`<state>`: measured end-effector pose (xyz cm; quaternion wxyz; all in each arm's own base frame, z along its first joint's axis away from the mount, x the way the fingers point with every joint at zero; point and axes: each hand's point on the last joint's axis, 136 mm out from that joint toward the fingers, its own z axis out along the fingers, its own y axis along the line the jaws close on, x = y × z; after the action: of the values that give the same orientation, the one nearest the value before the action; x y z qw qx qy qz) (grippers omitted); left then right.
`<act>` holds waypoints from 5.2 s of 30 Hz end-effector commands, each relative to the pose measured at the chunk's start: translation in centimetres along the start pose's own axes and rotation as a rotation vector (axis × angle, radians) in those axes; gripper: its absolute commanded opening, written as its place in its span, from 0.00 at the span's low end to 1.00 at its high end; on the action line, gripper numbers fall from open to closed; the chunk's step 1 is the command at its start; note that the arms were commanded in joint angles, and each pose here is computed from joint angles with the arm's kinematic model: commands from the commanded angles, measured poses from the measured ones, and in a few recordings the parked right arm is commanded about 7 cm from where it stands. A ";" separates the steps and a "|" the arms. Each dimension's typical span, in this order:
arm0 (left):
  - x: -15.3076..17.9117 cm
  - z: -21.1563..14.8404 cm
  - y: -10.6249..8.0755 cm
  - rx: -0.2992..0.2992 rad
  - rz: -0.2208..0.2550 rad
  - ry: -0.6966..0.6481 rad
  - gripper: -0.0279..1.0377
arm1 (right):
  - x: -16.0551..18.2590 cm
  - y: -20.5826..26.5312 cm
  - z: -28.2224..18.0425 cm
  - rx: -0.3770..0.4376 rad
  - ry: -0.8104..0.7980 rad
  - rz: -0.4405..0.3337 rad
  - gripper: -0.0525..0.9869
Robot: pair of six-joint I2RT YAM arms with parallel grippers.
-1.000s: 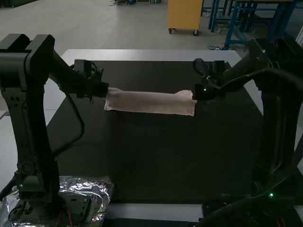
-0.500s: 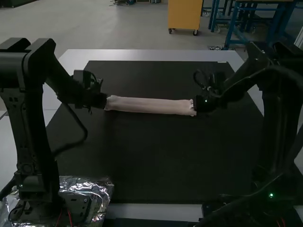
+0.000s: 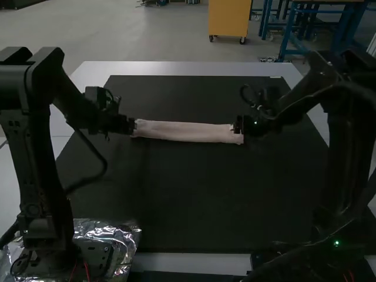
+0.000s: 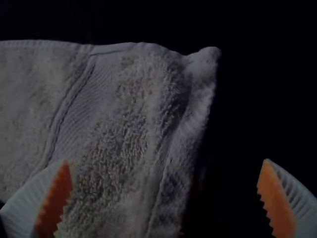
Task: Fold the towel.
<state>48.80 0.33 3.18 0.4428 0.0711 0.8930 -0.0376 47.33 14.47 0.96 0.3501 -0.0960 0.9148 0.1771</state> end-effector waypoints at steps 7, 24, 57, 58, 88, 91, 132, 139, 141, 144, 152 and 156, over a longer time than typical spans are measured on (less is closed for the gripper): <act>-5.4 -2.3 0.8 -0.003 -0.018 -0.125 0.94 | -2.0 2.0 0.1 0.003 -0.062 -0.049 0.87; -6.3 -3.1 0.7 -0.006 -0.013 -0.149 0.94 | 0.8 0.6 2.0 0.044 -0.011 -0.048 0.88; -9.4 -4.9 0.7 -0.013 0.004 -0.235 0.94 | -4.8 -1.0 -4.7 -0.006 -0.109 -0.021 0.03; -9.3 -4.8 0.7 -0.013 0.004 -0.233 0.94 | -4.9 0.0 -4.5 -0.022 -0.108 -0.027 0.03; -8.6 -4.7 0.7 -0.016 0.011 -0.226 0.94 | -4.9 21.6 3.4 -0.336 -0.061 -0.183 0.03; -7.9 -4.6 0.7 -0.015 0.007 -0.213 0.94 | -4.8 23.2 4.2 -0.356 -0.060 -0.194 0.03; -8.2 -5.0 1.3 -0.072 0.012 -0.252 0.94 | -2.5 21.9 4.5 -0.418 -0.138 -0.193 0.03; -8.3 -5.1 1.3 -0.072 0.012 -0.253 0.94 | -1.5 21.7 6.3 -0.424 -0.138 -0.183 0.03; -8.3 -5.1 1.3 -0.072 0.011 -0.253 0.94 | -1.0 21.7 7.0 -0.424 -0.128 -0.179 0.03; -8.4 -5.2 1.3 -0.073 0.012 -0.258 0.94 | -0.1 21.7 8.0 -0.425 -0.108 -0.173 0.03; -9.3 -5.9 1.3 -0.075 0.010 -0.280 0.94 | 1.2 22.1 9.3 -0.432 -0.092 -0.173 0.03; -10.6 -6.8 1.3 -0.078 0.013 -0.307 0.94 | -2.8 23.0 6.7 -0.449 -0.165 -0.161 0.03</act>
<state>49.81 1.65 12.52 0.5486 0.0547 0.8342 -0.0130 45.99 37.16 -0.43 0.3811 -0.2299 0.8313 0.3328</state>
